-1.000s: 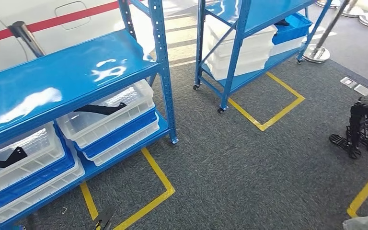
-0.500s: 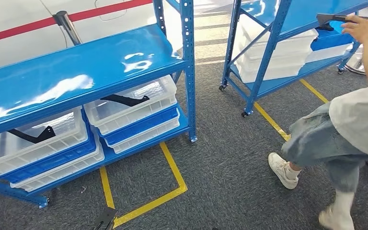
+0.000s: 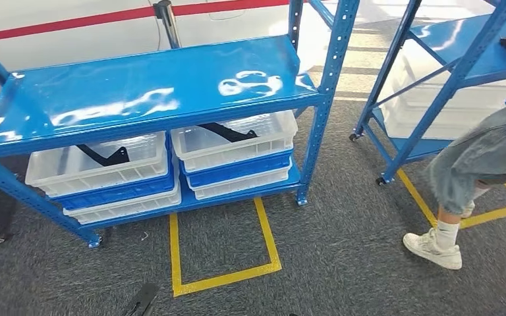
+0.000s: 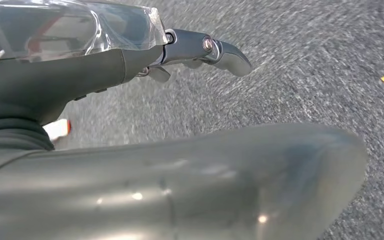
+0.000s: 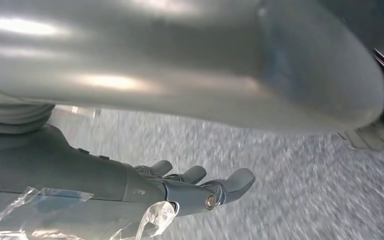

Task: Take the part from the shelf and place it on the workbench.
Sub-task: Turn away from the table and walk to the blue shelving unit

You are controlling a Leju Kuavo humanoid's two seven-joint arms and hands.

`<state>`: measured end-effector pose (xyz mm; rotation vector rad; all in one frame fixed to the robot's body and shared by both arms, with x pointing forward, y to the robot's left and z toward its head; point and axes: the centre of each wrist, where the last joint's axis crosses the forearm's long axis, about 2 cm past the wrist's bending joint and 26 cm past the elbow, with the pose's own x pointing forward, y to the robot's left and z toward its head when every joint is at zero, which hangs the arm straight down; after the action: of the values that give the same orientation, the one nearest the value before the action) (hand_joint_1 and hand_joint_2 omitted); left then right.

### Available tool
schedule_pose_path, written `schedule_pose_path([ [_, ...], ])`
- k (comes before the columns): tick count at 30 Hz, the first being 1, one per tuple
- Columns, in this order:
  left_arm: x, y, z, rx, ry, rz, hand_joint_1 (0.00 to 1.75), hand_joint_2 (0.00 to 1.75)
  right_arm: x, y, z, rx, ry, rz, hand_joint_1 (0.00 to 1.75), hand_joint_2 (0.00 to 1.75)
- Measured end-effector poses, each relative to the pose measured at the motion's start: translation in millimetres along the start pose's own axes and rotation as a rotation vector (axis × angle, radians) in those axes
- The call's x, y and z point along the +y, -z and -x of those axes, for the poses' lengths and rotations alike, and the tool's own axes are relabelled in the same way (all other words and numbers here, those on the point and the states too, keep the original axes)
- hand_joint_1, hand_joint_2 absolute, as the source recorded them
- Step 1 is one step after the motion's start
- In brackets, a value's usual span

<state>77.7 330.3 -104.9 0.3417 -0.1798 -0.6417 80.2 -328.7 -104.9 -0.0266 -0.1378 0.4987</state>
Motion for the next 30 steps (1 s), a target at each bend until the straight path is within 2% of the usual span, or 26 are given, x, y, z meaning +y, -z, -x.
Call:
schedule_pose_path([
  [7, -4.7, -0.8, 5.5, 0.006, 0.005, 0.005, 0.0, 0.0, -2.6, -0.2, -4.4, 0.011, 0.004, 0.022, 0.0, 0.0],
  [15, -2.1, -0.5, 0.1, -0.004, 0.001, -0.005, 0.0, 0.0, -0.3, 0.1, -0.4, 0.049, -0.007, 0.082, 0.0, 0.0],
  [19, -1.1, -0.3, -1.1, -0.005, 0.0, -0.007, 0.0, 0.0, 0.4, 0.1, -1.5, 0.047, -0.006, 0.086, 0.0, 1.75],
  [27, -2.3, -0.6, -2.4, -0.005, -0.003, -0.005, 0.0, 0.0, 0.3, 0.1, -1.8, 0.037, -0.027, 0.109, 0.0, 1.75],
  [30, -2.7, -0.7, -2.7, -0.005, -0.006, -0.004, 0.0, 0.0, -0.4, 0.0, -1.4, 0.018, -0.035, 0.117, 0.0, 0.44],
])
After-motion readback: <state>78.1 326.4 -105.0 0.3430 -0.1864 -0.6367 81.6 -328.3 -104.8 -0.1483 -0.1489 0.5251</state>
